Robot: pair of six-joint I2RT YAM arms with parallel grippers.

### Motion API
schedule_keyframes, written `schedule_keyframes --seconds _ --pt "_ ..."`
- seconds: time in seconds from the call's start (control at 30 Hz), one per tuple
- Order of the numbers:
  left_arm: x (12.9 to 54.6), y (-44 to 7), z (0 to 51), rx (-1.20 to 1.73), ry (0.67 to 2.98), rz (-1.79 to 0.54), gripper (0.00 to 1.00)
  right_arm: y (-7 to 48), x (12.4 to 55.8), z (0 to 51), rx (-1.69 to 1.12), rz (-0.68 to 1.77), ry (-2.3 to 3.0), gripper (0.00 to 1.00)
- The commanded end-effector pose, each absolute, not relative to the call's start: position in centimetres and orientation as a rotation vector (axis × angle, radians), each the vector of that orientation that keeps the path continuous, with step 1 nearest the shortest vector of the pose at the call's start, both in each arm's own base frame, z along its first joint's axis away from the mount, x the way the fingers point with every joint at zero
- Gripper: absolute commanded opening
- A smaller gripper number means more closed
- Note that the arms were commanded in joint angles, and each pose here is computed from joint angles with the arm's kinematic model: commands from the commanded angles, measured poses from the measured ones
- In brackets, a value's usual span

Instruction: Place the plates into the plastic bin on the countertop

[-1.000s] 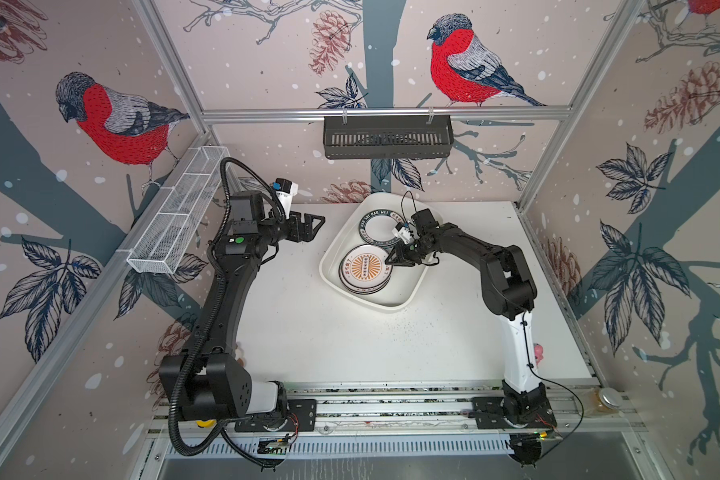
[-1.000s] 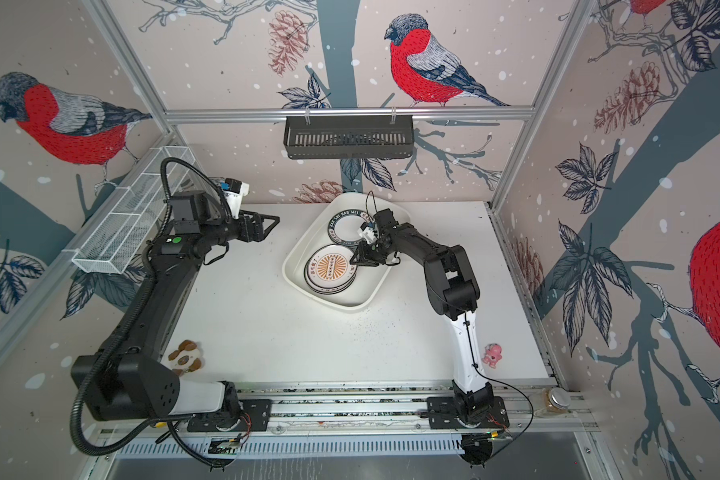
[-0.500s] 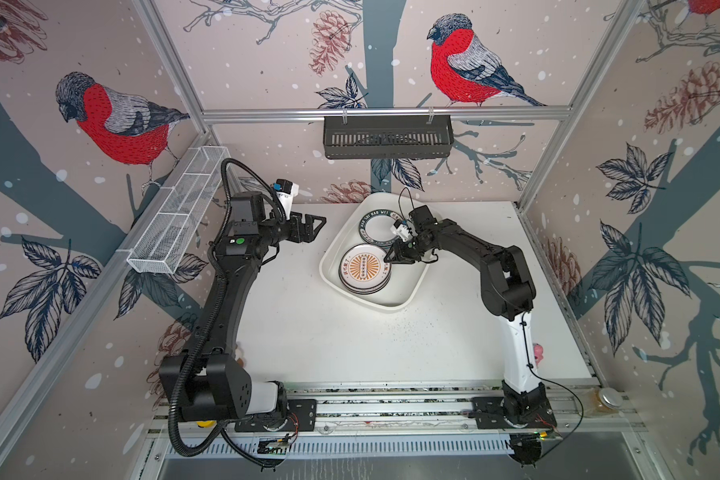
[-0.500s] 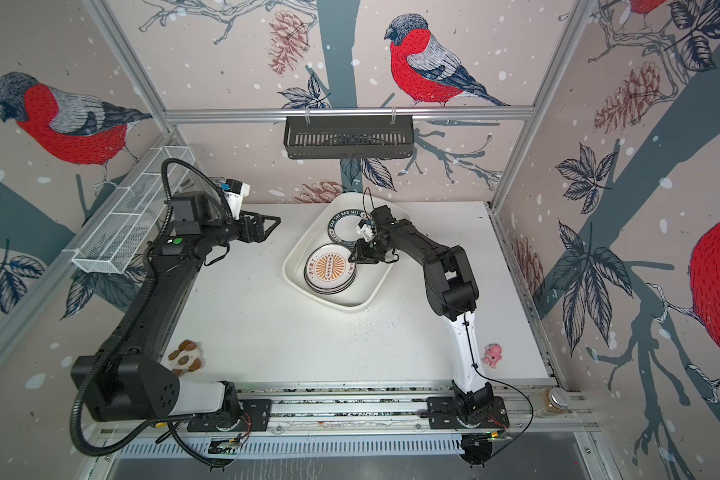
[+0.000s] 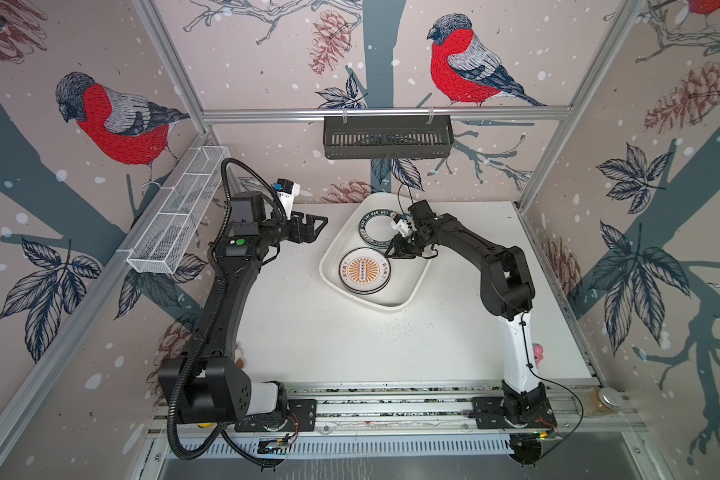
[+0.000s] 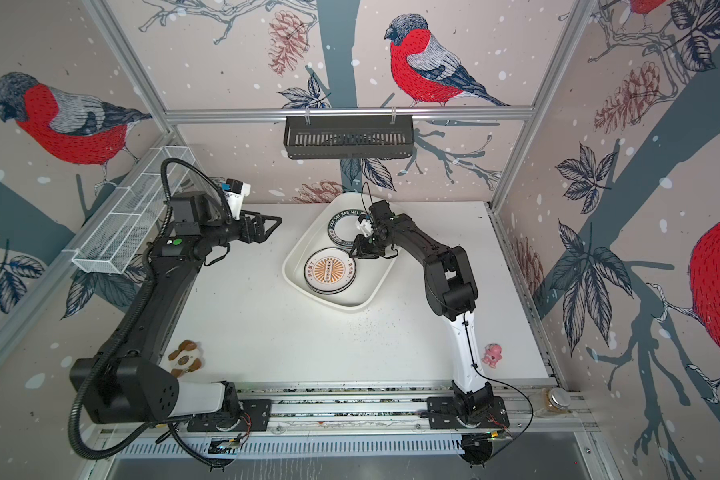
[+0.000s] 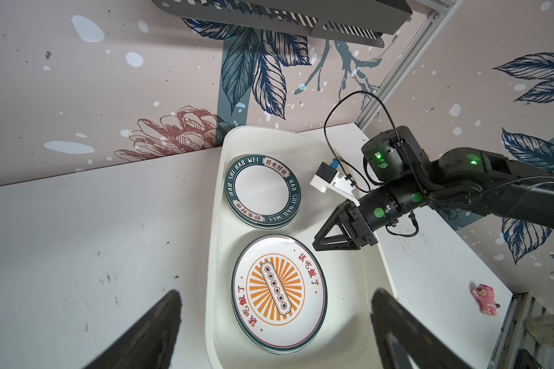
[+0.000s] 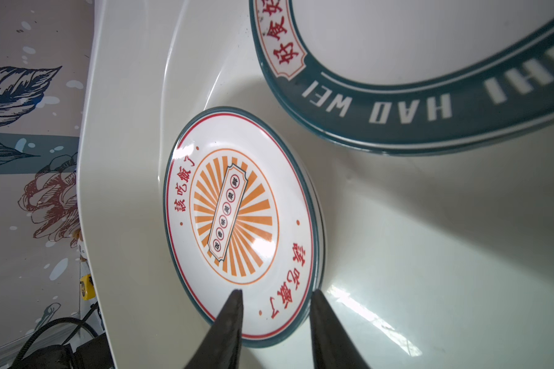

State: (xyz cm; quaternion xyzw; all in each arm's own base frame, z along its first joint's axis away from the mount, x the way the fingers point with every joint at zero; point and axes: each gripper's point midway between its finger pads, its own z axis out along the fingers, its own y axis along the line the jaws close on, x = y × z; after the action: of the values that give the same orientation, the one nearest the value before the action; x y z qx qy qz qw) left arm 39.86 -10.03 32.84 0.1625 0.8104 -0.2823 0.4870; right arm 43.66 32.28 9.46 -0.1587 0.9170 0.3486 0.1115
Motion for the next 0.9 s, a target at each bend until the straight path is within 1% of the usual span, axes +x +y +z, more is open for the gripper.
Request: schedule_keyframes --seconds 0.0,0.23,0.43,0.6,0.7,0.77,0.87 --pt "39.9 -10.3 33.7 0.417 1.932 -0.692 0.92 32.5 44.6 9.6 -0.445 1.011 2.673 0.36" --pt "40.0 -10.6 33.2 0.419 1.943 -0.704 0.92 32.7 46.7 6.4 -0.419 0.85 2.709 0.3" --pt "40.2 -10.6 33.1 0.417 1.948 -0.706 0.92 32.8 47.8 5.2 -0.4 0.764 2.718 0.29" --pt "40.3 -10.6 33.1 0.417 1.947 -0.708 0.92 32.5 48.5 5.1 -0.379 0.732 2.704 0.28" --pt "40.3 -10.7 33.1 0.418 1.948 -0.709 0.92 32.2 48.8 5.2 -0.359 0.702 2.699 0.26" --pt "40.3 -10.7 33.0 0.418 1.949 -0.71 0.92 32.3 49.0 5.7 -0.348 0.717 2.674 0.26" --pt "40.3 -10.7 32.9 0.419 1.952 -0.711 0.92 33.1 48.5 6.5 -0.368 0.801 2.654 0.26"
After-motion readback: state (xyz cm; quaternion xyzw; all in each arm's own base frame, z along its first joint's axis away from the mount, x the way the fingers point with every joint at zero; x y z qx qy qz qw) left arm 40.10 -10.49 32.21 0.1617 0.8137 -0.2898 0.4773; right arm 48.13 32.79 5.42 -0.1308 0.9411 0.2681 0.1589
